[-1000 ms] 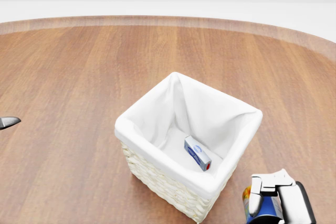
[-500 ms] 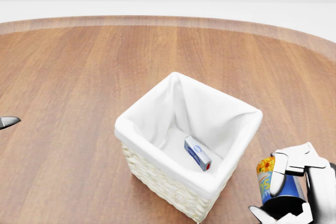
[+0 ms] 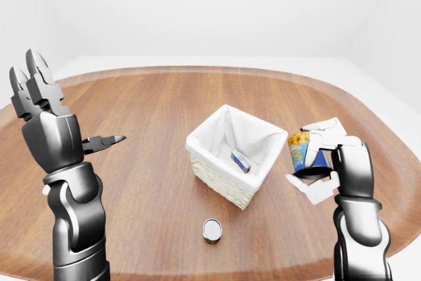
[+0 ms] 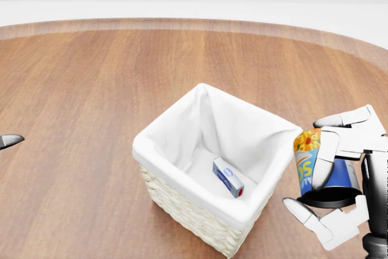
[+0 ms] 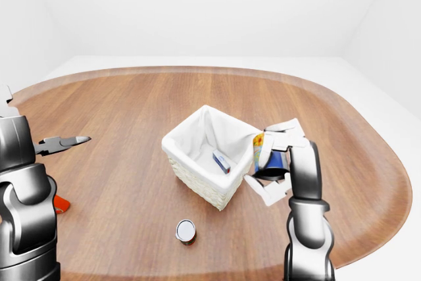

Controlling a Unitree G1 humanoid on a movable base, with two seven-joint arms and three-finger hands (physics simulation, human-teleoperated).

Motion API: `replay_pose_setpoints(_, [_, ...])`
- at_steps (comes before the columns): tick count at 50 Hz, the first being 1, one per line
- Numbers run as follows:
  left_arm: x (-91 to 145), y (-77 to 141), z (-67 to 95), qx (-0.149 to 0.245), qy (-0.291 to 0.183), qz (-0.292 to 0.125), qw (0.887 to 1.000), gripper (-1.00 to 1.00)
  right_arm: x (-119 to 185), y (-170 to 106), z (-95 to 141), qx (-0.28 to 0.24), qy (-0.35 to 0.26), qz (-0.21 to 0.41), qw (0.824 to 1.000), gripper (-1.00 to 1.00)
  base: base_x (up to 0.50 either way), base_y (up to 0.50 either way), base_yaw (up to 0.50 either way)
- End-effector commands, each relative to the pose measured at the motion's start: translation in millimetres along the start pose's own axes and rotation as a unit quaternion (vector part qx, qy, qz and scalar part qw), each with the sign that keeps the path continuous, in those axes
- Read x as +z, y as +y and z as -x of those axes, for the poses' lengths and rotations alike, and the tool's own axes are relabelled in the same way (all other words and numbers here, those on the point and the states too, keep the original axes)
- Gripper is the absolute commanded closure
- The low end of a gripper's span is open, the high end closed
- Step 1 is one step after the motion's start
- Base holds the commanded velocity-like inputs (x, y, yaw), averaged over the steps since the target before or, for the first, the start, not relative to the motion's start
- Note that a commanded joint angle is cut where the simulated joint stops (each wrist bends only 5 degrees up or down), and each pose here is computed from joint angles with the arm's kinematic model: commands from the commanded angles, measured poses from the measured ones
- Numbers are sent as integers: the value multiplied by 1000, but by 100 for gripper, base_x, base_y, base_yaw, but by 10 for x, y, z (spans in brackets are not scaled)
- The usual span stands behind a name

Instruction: Pick up the alphabet soup and the cream cheese box, and put them in the basket.

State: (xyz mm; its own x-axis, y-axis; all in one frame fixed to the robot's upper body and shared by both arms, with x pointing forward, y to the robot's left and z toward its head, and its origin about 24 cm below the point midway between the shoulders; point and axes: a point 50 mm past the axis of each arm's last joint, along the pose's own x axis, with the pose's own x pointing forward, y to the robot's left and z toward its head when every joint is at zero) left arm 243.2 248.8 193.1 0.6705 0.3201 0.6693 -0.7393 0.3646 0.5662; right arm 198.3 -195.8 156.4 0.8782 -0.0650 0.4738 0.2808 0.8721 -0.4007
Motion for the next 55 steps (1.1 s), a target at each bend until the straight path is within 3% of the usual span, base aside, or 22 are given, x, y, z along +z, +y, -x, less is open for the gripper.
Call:
replay_pose_setpoints(1, [2, 10, -4, 1, 0, 2, 1000, -100, 232, 29, -253, -4, -43, -2, 999, 100, 0, 0, 0])
replay_pose_setpoints(10, [-1, 12, -7, 3, 0, 4, 1000, -100, 332, 141, -514, 10, -77, 14, 997, 100, 0, 0, 0])
replay_pose_setpoints(11, [-7, 6, -5, 2, 2, 4, 1000, -100, 306, 231, -575, 35, -74, 24, 996, 100, 0, 0, 0])
replay_pose_setpoints(13, [-11, 2, -3, 2, 2, 4, 1000, -100, 245, 297, -649, 35, -62, 38, 997, 100, 0, 0, 0])
replay_pose_setpoints(33, [-13, 5, -5, 2, 3, 6, 1000, -100, 535, 522, -1018, 48, -120, -8, 992, 100, 0, 0, 0])
replay_pose_setpoints(44, [-8, 10, -5, 0, 2, 5, 1000, -100, 527, 644, -1174, 66, -112, -8, 991, 100, 0, 0, 0])
replay_pose_setpoints(55, [-7, 4, -11, 1, 2, 5, 1000, -100, 350, 814, -1267, 118, -72, 12, 990, 100, 0, 0, 0])
